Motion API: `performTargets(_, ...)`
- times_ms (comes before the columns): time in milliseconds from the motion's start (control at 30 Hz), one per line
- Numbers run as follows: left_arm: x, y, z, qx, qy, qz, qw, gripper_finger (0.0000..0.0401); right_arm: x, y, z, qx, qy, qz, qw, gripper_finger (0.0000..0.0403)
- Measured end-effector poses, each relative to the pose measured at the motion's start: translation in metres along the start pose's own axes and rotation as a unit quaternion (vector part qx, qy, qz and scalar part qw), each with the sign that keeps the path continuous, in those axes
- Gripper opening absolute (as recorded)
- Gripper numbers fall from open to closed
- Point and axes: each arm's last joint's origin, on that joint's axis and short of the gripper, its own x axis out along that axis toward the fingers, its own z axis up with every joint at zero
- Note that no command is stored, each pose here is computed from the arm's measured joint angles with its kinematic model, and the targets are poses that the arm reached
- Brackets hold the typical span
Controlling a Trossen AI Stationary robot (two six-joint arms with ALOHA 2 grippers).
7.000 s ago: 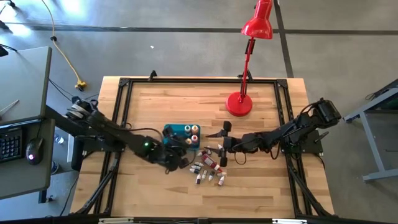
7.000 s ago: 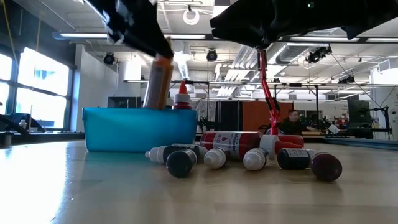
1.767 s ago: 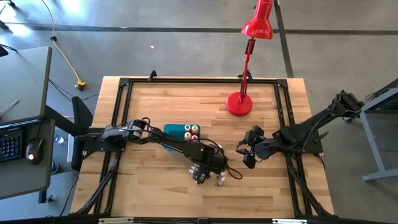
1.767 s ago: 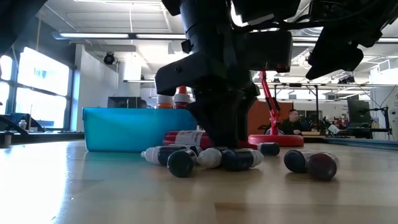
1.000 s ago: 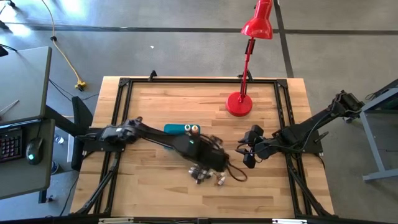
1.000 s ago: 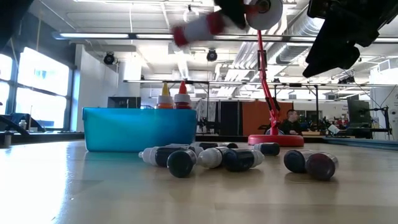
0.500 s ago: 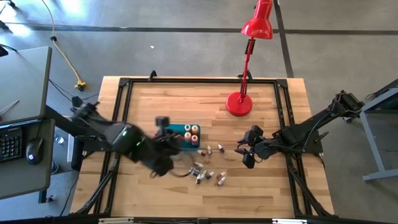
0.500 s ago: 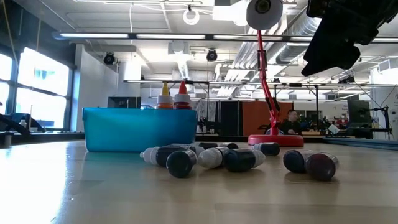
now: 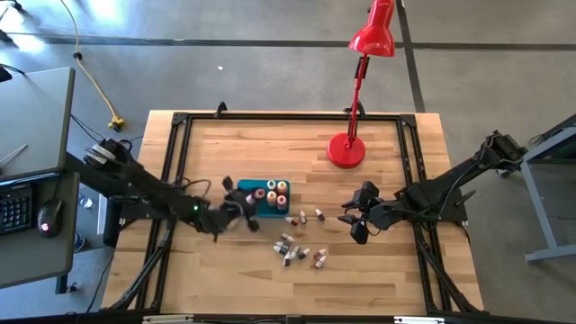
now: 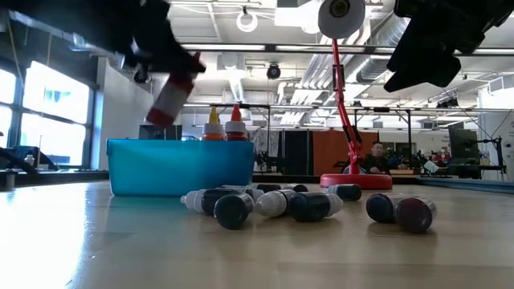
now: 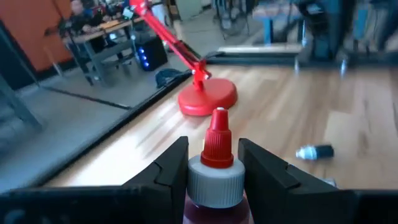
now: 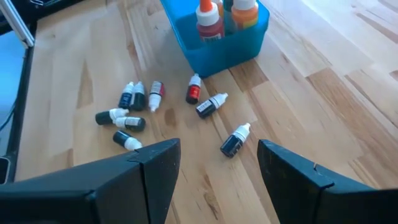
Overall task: Pick & Place food coloring
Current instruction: Put the large red food coloring into the blue bin
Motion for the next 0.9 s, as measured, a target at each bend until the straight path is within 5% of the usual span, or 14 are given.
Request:
performTargets(333,0.026,0.045,-0.049,-0.089,-0.034,0.004,0.995,0.0118,0.0,0.0,0.0,-0.011,-0.001,0.001,1.0,0.0209)
performTargets(900,0.064,0.024,-0.086,-0.117,-0.062,0.053,0.99,0.0119,0.0,0.001,0.001,-0.015,-0.004,0.002,1.0,0.0209)
